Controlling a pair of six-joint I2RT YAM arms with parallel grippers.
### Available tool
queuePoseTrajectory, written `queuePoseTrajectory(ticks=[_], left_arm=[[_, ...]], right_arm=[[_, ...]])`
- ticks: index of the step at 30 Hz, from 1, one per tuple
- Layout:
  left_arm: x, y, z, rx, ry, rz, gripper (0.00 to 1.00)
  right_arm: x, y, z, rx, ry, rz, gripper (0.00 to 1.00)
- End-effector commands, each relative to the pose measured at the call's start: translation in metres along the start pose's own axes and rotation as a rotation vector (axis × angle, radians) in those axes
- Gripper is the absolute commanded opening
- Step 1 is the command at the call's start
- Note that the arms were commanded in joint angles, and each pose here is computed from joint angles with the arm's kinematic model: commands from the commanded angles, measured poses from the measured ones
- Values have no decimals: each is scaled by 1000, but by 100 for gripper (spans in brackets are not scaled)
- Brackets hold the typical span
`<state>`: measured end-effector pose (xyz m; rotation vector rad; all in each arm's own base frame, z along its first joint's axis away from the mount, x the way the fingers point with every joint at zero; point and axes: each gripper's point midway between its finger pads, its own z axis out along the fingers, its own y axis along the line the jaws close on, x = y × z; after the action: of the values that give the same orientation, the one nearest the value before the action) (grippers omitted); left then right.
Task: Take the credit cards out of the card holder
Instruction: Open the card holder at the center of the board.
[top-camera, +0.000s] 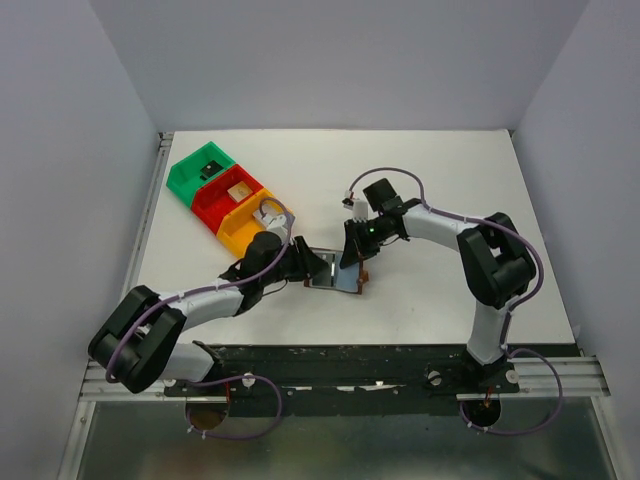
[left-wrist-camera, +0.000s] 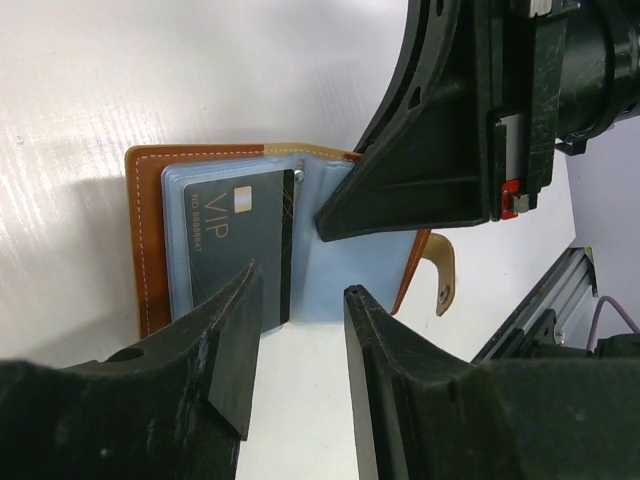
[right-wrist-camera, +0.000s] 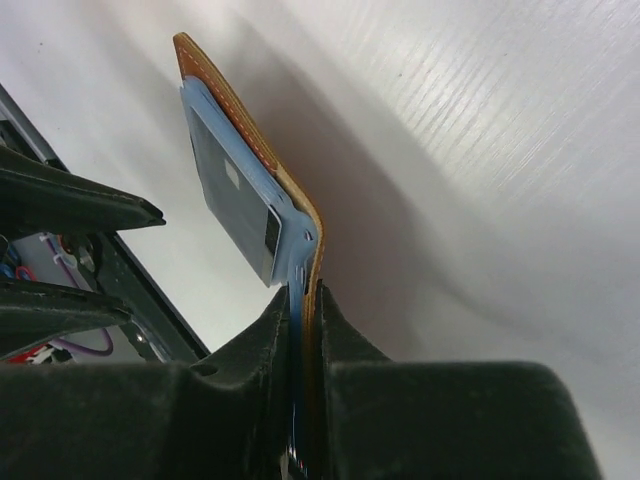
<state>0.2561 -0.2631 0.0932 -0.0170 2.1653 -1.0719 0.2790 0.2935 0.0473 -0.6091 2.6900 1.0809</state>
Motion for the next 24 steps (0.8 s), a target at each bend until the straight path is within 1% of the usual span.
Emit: queuePoseTrajectory(ticks=[1,7,9,13,16,17,18,19,20,22,24], left_arm=[[-10,-3,10,-6,-23,2,48],[-8,0,16,-18,-5,-4,47],[-8,1,17,-22,-5,-6,47],[-8,1,17,-22,-5,-3,47],[-5,-1,21,-12,14,-1,47],[-5,-3,22,-8,20,1,47],[-3,-4,24,-3,30,6,47],[-2,-5,26,-1,40,11,46],[0,-6,28,-1,51,16,45],[3,-6,31,-11,71,22,43],[6,-6,34,-9,90,24,42]], right_arm=[[-4,-8,3,7,15,-2,21],[-2,-17,5,52,33,9,39],[-3,-19,3,68,30,16,44],[-6,-20,0,88,22,13,47],[-6,-22,-1,104,22,12,46],[-5,-24,-1,109,24,9,45],[-5,-25,0,112,23,6,42],[-5,-27,0,118,18,-1,38],[-5,-30,1,130,15,-5,31],[-4,-36,3,149,8,-16,21],[-5,-40,4,165,3,-21,15]])
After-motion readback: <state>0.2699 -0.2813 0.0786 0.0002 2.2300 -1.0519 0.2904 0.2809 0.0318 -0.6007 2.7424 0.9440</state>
